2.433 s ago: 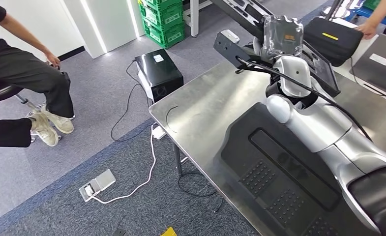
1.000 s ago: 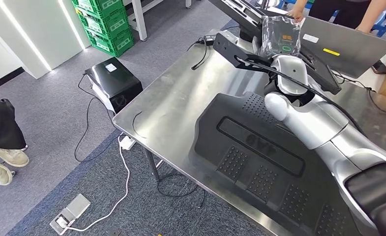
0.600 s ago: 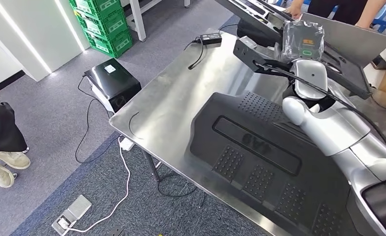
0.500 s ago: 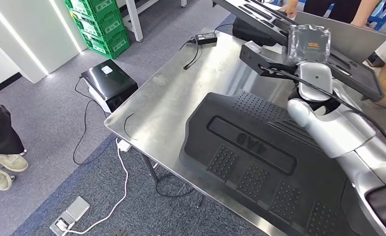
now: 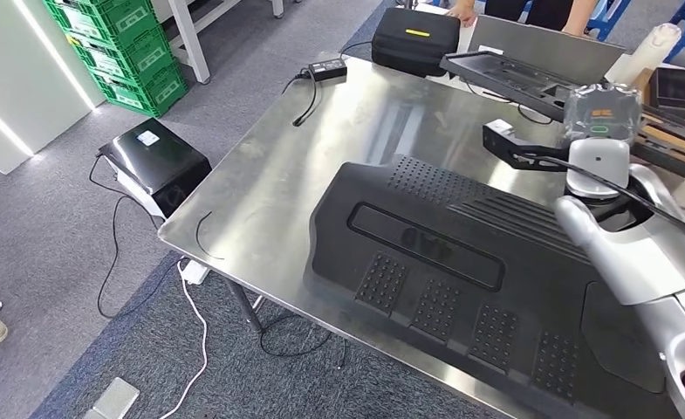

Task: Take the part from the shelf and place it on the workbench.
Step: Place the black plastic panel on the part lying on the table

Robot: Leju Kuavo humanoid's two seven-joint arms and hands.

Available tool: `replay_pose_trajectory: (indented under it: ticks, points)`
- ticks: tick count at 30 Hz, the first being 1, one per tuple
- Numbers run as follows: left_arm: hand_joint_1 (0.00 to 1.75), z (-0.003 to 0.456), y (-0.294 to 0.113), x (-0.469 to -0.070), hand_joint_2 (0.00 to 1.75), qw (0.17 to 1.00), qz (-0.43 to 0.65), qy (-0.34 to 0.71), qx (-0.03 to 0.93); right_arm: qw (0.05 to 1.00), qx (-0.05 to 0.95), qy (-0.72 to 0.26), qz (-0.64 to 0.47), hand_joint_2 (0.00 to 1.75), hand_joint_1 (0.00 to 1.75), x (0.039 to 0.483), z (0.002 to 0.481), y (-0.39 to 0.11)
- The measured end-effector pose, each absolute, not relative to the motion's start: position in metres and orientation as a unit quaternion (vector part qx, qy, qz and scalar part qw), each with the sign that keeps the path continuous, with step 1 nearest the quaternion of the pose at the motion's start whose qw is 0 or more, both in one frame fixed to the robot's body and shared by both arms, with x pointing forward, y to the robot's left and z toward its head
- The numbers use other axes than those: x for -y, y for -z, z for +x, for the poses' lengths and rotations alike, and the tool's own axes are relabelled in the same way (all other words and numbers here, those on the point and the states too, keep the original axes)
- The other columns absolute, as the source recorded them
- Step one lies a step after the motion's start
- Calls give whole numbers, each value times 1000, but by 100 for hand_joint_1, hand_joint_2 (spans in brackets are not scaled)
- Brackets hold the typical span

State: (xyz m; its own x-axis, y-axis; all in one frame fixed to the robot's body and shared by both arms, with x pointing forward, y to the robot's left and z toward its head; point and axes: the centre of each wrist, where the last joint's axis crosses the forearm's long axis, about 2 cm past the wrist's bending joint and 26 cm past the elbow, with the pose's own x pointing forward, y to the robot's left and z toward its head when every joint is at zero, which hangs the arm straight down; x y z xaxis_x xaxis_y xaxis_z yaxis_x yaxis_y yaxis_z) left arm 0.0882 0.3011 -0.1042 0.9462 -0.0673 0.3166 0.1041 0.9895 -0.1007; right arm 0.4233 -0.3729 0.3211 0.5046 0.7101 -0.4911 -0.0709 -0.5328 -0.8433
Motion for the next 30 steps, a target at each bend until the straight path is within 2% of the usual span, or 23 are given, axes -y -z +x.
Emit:
replay_pose_trajectory:
  ticks: [9,24,30]
  points:
    - [0,90,104,-303,175,985,-56,43,160,465,162,-474,-730,175,175,388,409,-317]
    - [0,91,104,-305,175,985,-56,42,159,491,300,-443,-687,175,175,379,409,-326]
    - [0,91,104,-306,175,985,-56,42,158,483,311,-447,-686,175,175,374,411,-328]
